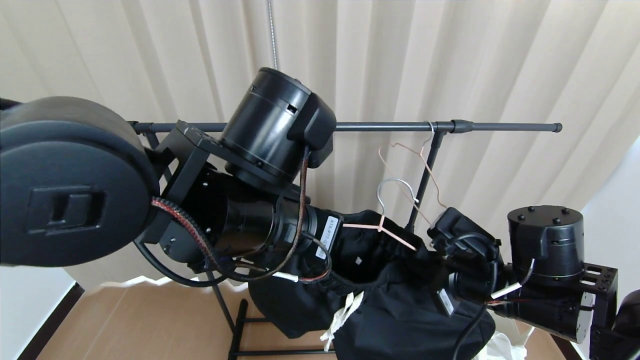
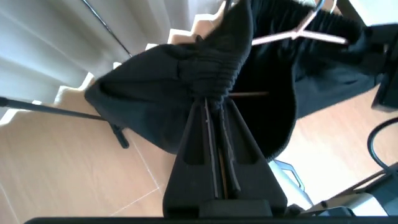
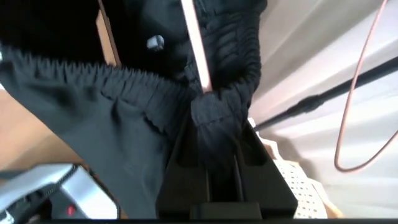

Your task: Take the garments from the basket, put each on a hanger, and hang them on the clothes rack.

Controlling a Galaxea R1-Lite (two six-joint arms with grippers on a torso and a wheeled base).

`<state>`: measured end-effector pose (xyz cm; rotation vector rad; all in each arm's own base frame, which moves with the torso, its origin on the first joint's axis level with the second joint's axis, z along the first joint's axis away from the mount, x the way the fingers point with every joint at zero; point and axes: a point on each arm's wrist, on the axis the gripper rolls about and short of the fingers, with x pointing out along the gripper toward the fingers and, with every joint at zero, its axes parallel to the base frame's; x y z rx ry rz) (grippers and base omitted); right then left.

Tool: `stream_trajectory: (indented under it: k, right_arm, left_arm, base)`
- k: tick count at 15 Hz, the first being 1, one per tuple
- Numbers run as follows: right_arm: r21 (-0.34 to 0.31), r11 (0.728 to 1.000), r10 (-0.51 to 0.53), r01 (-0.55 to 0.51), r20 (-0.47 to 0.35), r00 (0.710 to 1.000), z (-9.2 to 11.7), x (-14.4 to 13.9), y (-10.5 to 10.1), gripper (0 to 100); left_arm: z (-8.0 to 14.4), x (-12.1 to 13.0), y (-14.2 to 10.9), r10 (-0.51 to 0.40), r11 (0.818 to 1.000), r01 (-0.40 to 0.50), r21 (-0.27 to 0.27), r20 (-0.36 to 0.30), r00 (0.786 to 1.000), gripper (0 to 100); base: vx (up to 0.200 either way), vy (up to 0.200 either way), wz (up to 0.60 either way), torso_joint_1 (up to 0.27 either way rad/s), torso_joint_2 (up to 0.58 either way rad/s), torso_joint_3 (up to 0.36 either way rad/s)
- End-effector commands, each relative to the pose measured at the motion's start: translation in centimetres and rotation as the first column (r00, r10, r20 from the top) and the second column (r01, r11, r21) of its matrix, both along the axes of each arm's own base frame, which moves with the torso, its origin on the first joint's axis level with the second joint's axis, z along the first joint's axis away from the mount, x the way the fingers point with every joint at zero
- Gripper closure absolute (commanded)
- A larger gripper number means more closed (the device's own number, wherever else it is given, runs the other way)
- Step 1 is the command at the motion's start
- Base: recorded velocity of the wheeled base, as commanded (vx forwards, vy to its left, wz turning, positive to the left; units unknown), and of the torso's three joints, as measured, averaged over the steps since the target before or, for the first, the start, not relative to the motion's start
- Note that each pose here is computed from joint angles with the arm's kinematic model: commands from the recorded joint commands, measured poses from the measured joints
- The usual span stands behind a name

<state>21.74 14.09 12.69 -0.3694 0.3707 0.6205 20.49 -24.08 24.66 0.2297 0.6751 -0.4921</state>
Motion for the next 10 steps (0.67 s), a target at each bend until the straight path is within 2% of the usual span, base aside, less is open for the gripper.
stream_trajectory:
  k: [1, 2, 4, 7, 10]
  right_arm:
    - [0.019, 1.0, 0.0, 0.0, 0.015, 1.0, 0.1, 0.0, 0.0, 100]
    - [0.045, 0.999, -0.006, 0.004, 0.029, 1.0, 0.4, 0.0, 0.0, 100]
    - [0.069, 0.998, 0.008, -0.011, 0.035, 0.999, 0.5, -0.1, 0.0, 100]
    - [0.102, 0.995, 0.014, -0.022, 0.07, 0.997, 0.8, -0.3, 0.0, 100]
    - [0.132, 0.99, 0.032, -0.043, 0.083, 0.996, 1.0, -0.6, 0.5, 100]
  left_arm:
    - [-1.1, -0.7, 0.7, -0.003, 1.0, 0.004, 0.031, -0.027, 1.0, 100]
    - [-1.9, -0.9, 1.0, -0.001, 0.999, 0.003, 0.054, -0.044, 0.999, 100]
    - [-3.1, -0.9, 1.0, 0.001, 0.998, 0.003, 0.062, -0.049, 0.999, 100]
    - [-5.3, -1.0, 0.1, -0.021, 0.999, 0.022, 0.027, -0.025, 0.999, 100]
    - [-5.9, -1.4, -0.5, -0.037, 0.999, 0.037, 0.024, -0.033, 0.999, 100]
  base:
    - [0.0, 0.0, 0.0, 0.0, 0.0, 0.0]
    - [0.0, 0.0, 0.0, 0.0, 0.0, 0.0]
    - [0.0, 0.0, 0.0, 0.0, 0.0, 0.0]
    - [0.0, 0.0, 0.0, 0.0, 0.0, 0.0]
    - [0.0, 0.0, 0.0, 0.0, 0.0, 0.0]
